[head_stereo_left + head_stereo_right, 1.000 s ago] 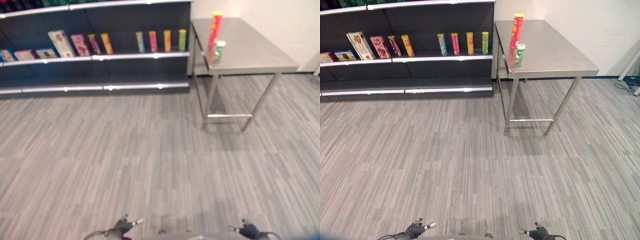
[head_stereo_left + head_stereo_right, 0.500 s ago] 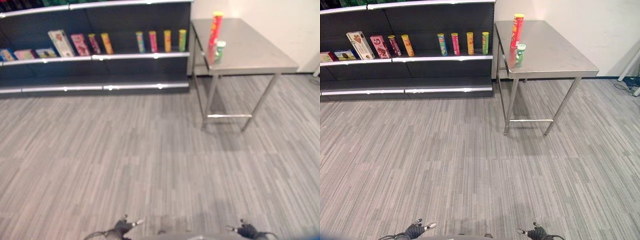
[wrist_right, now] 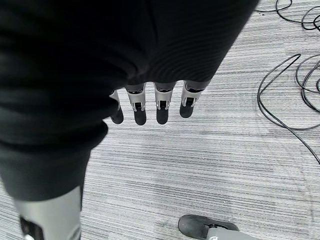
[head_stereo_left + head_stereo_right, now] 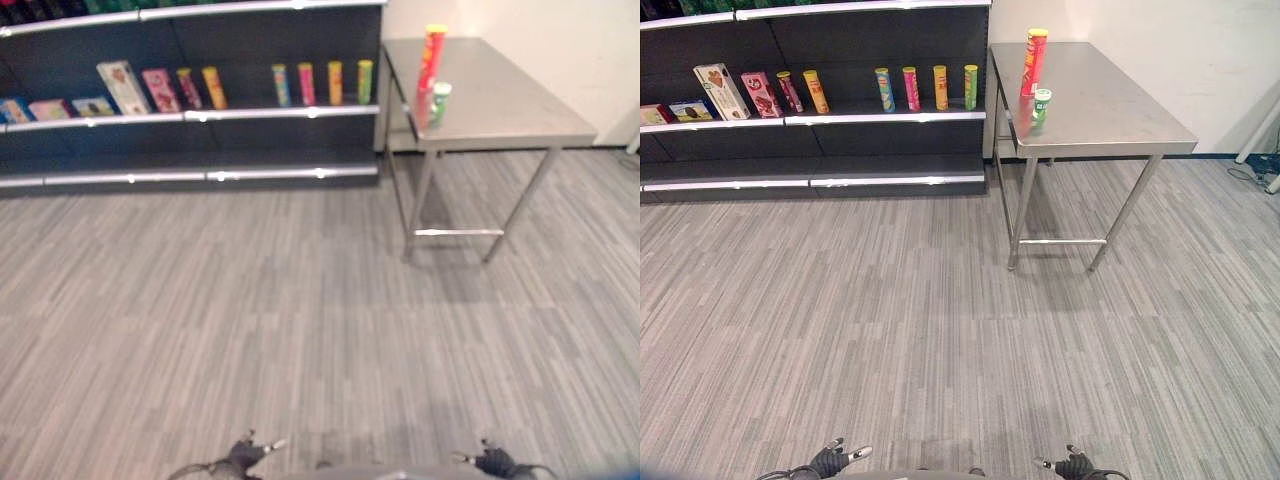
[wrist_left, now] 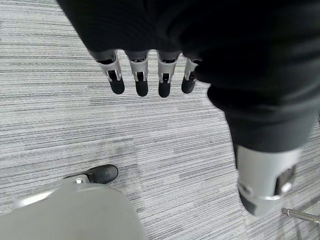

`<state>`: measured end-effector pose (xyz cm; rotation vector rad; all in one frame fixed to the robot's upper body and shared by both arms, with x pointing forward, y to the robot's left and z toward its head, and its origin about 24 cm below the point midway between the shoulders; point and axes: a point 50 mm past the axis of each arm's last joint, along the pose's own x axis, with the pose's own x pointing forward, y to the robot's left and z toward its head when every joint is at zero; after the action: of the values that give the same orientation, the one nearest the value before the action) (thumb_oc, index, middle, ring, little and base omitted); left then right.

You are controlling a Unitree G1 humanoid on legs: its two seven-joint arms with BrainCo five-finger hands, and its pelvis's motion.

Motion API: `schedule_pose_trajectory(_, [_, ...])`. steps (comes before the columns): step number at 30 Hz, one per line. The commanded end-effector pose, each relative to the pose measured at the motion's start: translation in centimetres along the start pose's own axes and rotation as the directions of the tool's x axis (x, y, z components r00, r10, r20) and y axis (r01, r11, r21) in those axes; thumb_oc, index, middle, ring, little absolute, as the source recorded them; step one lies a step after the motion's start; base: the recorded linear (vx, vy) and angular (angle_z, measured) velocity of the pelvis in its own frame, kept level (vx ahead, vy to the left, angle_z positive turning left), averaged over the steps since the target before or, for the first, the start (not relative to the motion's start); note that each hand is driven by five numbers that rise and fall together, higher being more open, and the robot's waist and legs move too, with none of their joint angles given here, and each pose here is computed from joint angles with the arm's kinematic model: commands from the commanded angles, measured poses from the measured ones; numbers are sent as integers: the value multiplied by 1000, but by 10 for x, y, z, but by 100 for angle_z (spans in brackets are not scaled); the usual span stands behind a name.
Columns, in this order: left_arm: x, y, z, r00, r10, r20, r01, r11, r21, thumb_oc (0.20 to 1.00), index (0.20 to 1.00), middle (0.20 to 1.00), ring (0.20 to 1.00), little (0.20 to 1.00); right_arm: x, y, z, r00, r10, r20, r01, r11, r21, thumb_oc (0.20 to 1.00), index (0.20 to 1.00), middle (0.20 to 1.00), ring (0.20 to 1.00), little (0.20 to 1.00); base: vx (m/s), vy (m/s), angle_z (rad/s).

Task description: Put the goods on the table back onto the shelves and tidy them up.

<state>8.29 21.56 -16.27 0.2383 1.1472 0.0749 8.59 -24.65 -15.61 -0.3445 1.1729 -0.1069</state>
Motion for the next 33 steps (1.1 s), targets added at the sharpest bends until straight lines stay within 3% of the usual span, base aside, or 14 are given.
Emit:
schedule_pose_trajectory(1, [5, 20, 25, 995, 66, 77, -62, 997, -48, 1000, 1000, 1000, 1000, 1000, 5, -3, 22, 999, -20, 44, 18, 1000, 26, 1000, 1000, 1000, 1000, 1000, 9, 82, -3])
schedule_pose_trajectory(12, [6, 30, 35, 991, 88, 99, -81, 994, -71, 1000, 1000, 1000, 1000, 1000, 6, -10, 36, 996, -41, 80, 36, 998, 58, 1000, 1000, 1000, 1000, 1000, 9, 92, -8])
schedule_pose_trajectory(27, [6, 18, 39, 992, 31, 126, -25, 998, -57, 1000, 1000, 1000, 1000, 1000, -3, -13, -14, 998, -49, -34, 52, 994, 92, 1000, 1000, 1000, 1000, 1000, 448, -58, 44])
schedule_pose_trajectory(33, [6, 16, 48, 988, 18, 156, -9, 998, -63, 1000, 1000, 1000, 1000, 1000, 0, -30, -2, 996, -91, 0, 90, 987, 134, 1000, 1000, 1000, 1000, 1000, 466, -176, 59])
